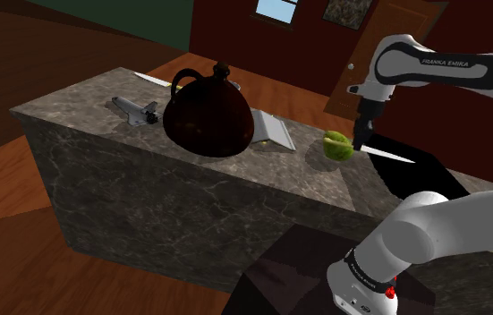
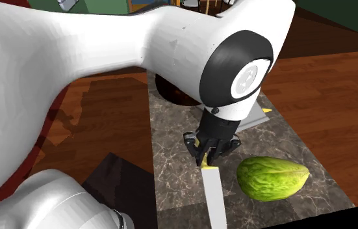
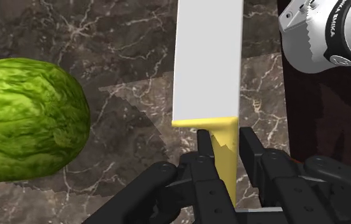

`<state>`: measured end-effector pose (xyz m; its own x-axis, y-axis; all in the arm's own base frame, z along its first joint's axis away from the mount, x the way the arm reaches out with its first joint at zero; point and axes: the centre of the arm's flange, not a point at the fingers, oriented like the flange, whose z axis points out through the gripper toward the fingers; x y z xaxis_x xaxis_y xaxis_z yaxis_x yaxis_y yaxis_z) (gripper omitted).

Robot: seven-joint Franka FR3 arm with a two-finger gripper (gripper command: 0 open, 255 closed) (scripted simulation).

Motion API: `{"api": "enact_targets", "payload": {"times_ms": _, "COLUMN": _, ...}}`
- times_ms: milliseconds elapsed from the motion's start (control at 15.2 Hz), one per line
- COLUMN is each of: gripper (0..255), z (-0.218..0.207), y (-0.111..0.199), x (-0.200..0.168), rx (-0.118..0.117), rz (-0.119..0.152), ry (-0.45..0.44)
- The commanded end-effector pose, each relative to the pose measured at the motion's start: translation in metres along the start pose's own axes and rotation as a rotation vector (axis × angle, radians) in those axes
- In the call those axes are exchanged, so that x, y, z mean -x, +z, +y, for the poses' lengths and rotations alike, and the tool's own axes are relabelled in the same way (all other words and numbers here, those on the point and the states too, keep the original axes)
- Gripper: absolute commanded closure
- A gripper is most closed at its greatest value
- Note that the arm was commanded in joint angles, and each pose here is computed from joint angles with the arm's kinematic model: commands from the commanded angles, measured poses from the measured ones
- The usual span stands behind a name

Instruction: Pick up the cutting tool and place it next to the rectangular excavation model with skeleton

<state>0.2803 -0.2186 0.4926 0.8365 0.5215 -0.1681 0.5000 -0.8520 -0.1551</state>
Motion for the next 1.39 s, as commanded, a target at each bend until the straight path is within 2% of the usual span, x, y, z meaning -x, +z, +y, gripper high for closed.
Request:
{"api": "enact_targets", "payload": {"times_ms": 0, "gripper": 255, "z": 0.002, "y": 0.010, "x": -0.002, "rx": 0.000, "rz": 0.000, "ry": 0.000}}
{"api": "enact_targets", "payload": {"times_ms": 1320, "gripper": 255, "z": 0.018, "y": 0.113, "x": -0.019, "rx": 0.000, "rz": 0.000, "ry": 0.000}}
